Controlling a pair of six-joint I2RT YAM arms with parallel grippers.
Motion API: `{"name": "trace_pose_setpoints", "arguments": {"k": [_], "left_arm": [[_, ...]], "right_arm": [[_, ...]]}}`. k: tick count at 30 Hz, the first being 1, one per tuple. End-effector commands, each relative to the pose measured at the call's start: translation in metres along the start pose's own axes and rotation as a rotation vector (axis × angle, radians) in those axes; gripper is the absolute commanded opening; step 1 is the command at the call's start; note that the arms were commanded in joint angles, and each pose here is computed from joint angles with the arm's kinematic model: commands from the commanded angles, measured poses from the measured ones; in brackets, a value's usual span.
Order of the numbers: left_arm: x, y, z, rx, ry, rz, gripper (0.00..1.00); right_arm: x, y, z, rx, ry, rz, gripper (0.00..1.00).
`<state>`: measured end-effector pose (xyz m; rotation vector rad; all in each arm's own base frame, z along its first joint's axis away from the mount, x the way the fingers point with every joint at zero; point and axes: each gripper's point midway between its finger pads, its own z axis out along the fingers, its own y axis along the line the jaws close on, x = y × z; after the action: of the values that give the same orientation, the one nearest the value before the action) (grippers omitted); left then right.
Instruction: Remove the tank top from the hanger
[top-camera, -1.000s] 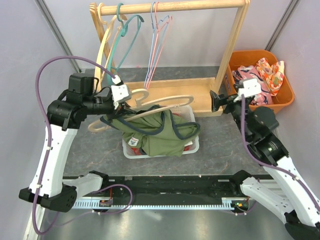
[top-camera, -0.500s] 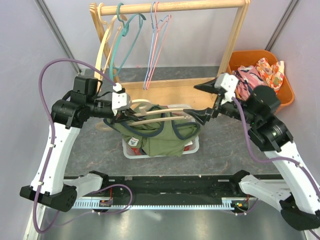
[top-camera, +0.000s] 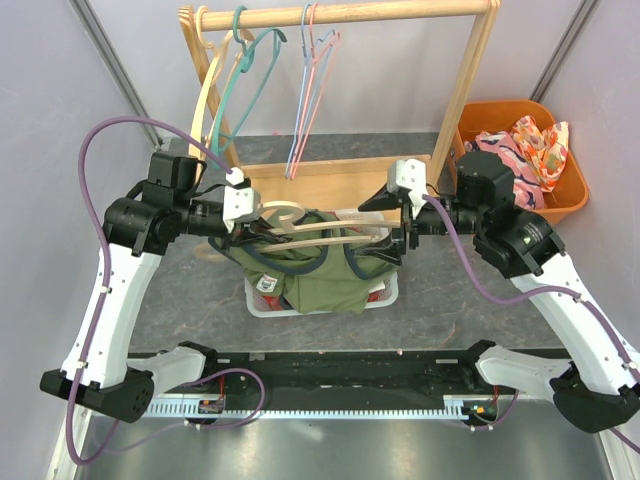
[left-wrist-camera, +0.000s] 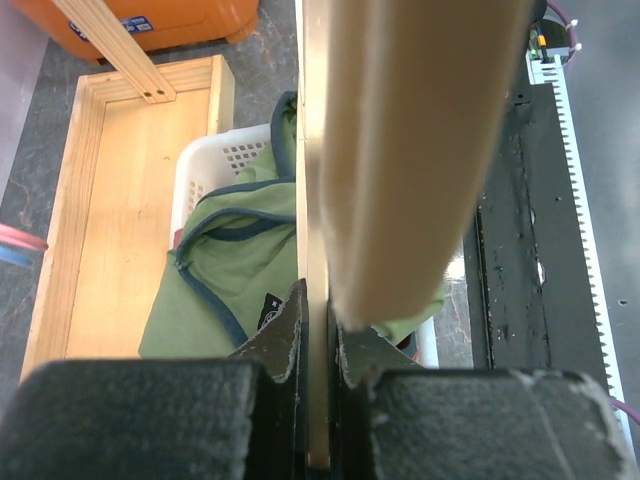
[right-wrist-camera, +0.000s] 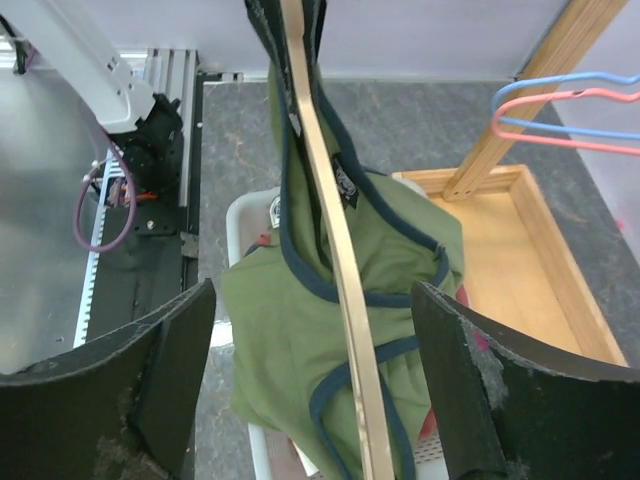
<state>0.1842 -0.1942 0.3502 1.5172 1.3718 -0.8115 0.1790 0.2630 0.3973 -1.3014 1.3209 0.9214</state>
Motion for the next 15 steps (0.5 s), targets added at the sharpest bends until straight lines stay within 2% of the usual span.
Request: {"name": "trace_pose_setpoints", "arguments": {"k": [1, 5, 8, 9, 12, 14, 15], "left_arm": [[-0.0216, -0.0051, -0.0033, 0.018, -0.067, 0.068, 0.02], [-0.0245, -0.0061, -0.0041, 0.021, -0.073, 0.06, 0.02], [-0.0272, -0.0082, -0.0044, 0.029, -0.084, 0.059, 0.02], [-0.028, -0.0094, -0.0048, 0.031, -0.086, 0.057, 0.02], [-0.0307, -0.0121, -0.0047, 0.043, -0.1, 0.052, 0.02], [-0.0306, -0.0124, -0.0042, 0.048, -0.103, 0.048, 0.02], [-0.0308, -0.0123, -0.0044, 0.046, -0.102, 0.046, 0.02]], "right_arm": [[0.0058, 0.0041, 0.0026, -0.015, 0.023, -0.015, 0.83], [0.012, 0.0015, 0.0073, -0.013, 0.026, 0.01, 0.75], [0.0149, 0.001, 0.0091, -0.018, 0.032, 0.013, 0.62], [0.0153, 0.0017, 0.0095, -0.021, 0.032, 0.013, 0.5], [0.015, -0.0014, 0.0099, -0.005, 0.033, 0.021, 0.24], [0.0104, -0.0035, 0.0093, 0.012, 0.022, 0.033, 0.22], [0.007, -0.0002, 0.0087, 0.001, 0.013, 0.055, 0.16]]}}
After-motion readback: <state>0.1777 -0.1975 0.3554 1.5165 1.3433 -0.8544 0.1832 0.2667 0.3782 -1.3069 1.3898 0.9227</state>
